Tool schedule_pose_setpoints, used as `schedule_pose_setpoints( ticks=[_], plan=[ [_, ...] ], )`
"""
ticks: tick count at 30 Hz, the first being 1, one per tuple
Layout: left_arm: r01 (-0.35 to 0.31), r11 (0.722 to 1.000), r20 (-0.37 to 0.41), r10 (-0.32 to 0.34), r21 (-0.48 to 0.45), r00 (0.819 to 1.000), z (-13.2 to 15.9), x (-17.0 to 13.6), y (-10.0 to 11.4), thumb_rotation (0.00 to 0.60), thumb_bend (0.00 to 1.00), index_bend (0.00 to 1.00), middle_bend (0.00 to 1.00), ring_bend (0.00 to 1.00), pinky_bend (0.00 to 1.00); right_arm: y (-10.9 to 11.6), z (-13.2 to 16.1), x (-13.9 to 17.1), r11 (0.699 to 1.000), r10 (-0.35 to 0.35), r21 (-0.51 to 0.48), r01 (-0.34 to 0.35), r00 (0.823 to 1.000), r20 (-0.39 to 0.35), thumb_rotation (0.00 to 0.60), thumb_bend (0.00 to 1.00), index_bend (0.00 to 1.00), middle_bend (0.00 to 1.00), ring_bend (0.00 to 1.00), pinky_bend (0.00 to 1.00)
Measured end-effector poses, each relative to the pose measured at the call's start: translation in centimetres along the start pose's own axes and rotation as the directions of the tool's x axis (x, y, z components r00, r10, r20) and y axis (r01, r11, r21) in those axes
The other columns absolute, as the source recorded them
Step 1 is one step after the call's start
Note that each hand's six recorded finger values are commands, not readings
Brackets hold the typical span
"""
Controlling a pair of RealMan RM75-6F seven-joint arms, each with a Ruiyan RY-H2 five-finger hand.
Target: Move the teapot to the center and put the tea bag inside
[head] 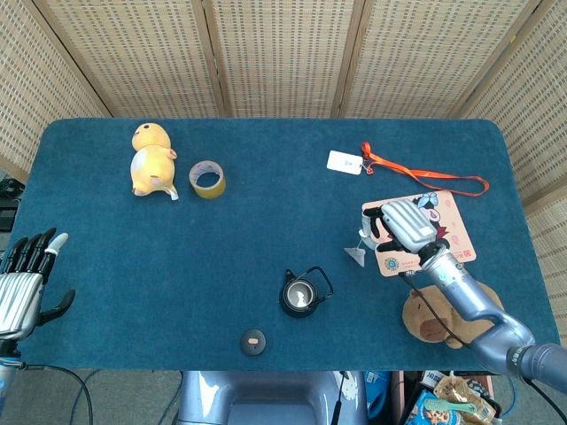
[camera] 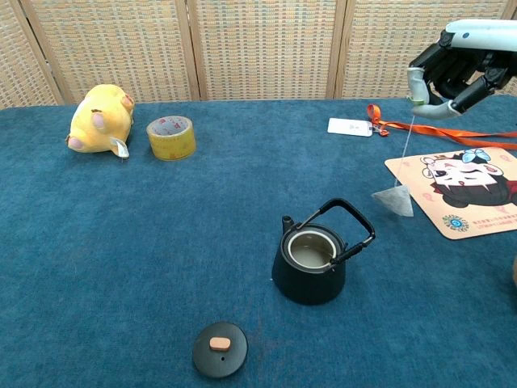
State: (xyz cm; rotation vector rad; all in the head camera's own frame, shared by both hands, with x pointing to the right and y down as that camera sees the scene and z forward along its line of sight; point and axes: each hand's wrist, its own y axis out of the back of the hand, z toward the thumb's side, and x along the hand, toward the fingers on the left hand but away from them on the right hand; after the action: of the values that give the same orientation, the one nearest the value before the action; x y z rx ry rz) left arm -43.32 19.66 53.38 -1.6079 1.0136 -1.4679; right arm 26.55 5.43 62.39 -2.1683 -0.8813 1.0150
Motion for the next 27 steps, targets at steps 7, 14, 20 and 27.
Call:
schedule_pose_setpoints(
  ticks=[7,14,20,27],
  plan=[
    [0.003,1.0,-0.001,-0.003,0.0,1.0,0.1,-0.1,0.0,0.6,0.35,0.03,0.0,0.0,0.0,0.5,2.5,0.9,0.998,-0.013,-0.069,0.007,0.995,-0.097,0.6,0.55,0.71,0.8,0.84,0.93],
    [0.003,1.0,-0.004,-0.003,0.001,1.0,0.0,-0.1,0.0,0.6,0.35,0.03,0.0,0.0,0.0,1.0,4.2,1.4,0.995,-0.017,-0.098,0.002,0.988,-0.151,0.6,0.55,0.71,0.8,0.84,0.93],
    [0.008,1.0,-0.005,-0.008,0.001,1.0,0.0,0.0,-0.1,0.6,0.35,0.03,0.0,0.0,0.0,1.2,5.2,1.6,0.993,-0.011,-0.117,-0.01,0.984,-0.18,0.6,0.55,0.71,0.8,0.84,0.93],
    [0.011,1.0,-0.006,-0.011,0.001,1.0,-0.1,0.1,-0.2,0.6,0.35,0.03,0.0,0.0,0.0,1.6,7.0,1.9,0.988,0.001,-0.149,-0.035,0.975,-0.223,0.6,0.55,0.71,0.8,0.84,0.93]
  ],
)
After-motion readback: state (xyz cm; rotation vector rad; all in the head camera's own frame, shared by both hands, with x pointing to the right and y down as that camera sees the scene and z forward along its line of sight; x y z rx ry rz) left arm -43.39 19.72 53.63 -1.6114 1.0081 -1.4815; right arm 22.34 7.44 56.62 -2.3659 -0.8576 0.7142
